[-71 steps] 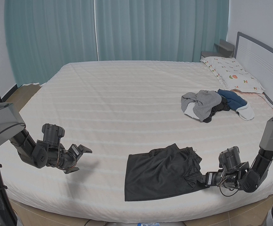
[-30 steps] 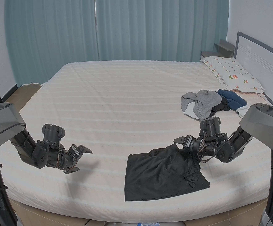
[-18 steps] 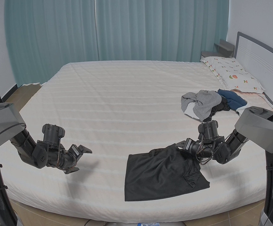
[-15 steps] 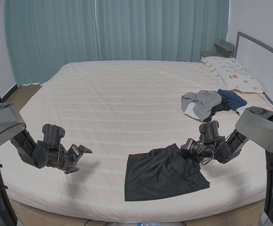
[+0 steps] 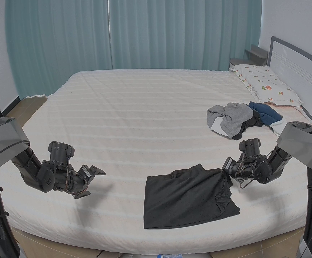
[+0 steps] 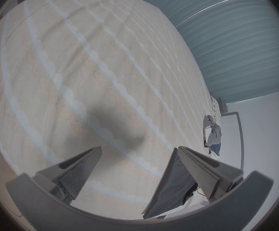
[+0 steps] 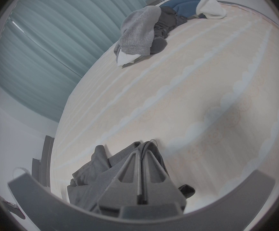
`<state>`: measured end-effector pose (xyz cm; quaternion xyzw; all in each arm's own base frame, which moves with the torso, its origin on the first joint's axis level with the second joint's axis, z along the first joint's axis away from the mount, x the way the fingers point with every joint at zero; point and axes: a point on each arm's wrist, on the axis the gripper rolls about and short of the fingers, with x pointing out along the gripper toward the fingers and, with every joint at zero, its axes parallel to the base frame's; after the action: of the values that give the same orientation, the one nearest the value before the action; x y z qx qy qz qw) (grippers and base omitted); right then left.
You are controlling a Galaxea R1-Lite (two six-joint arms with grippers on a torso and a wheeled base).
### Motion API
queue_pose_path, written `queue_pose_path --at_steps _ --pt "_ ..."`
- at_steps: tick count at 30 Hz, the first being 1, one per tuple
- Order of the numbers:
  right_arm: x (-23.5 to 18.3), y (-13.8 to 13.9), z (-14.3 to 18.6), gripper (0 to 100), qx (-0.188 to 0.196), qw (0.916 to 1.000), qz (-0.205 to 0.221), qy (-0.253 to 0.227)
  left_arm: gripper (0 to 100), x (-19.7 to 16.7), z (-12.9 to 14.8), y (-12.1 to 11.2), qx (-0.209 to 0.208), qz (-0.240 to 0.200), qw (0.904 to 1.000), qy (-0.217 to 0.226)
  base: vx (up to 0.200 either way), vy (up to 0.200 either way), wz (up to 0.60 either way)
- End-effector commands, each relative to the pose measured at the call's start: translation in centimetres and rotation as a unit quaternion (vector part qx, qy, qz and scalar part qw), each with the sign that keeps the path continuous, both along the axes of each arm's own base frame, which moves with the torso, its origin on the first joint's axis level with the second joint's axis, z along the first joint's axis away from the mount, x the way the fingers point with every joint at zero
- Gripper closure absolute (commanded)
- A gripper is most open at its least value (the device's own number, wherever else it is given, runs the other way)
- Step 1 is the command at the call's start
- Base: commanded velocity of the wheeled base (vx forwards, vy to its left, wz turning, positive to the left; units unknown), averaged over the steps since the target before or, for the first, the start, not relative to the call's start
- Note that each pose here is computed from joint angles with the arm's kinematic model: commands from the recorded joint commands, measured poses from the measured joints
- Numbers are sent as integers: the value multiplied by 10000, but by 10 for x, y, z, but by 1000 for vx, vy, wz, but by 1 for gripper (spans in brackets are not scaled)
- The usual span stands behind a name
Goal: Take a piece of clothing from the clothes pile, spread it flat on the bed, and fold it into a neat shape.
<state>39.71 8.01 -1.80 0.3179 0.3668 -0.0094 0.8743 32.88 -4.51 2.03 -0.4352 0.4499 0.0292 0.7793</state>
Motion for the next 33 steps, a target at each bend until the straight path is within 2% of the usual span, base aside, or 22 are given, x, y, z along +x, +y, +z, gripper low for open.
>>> queue_pose_path --at_steps 1,8,9,15,20,23,25,30,33 --pt "1 -6 0 100 48 9999 -97 18 0 0 0 0 -1 7 10000 6 0 0 0" --pt "-5 -7 4 100 25 10000 -39 26 0 0 0 0 -1 7 10000 6 0 0 0" --pt "-5 -7 5 0 28 10000 -39 11 0 0 0 0 -1 0 10000 6 0 0 0" --pt "-30 -6 51 0 176 9986 140 -486 0 0 0 0 -2 7 10000 -1 0 0 0" --pt "-69 20 77 0 270 9962 597 -573 0 0 0 0 -2 7 10000 -1 0 0 0" --pt "-84 32 78 0 330 9954 770 -458 0 0 0 0 -2 7 10000 -1 0 0 0" --pt "-96 43 75 0 499 9948 843 -284 0 0 0 0 -2 7 10000 -1 0 0 0" --pt "-101 60 67 0 751 9936 849 -25 0 0 0 0 -2 7 10000 -1 0 0 0" --pt "-101 65 58 0 727 9933 897 113 0 0 0 0 -1 7 10000 6 0 0 0"
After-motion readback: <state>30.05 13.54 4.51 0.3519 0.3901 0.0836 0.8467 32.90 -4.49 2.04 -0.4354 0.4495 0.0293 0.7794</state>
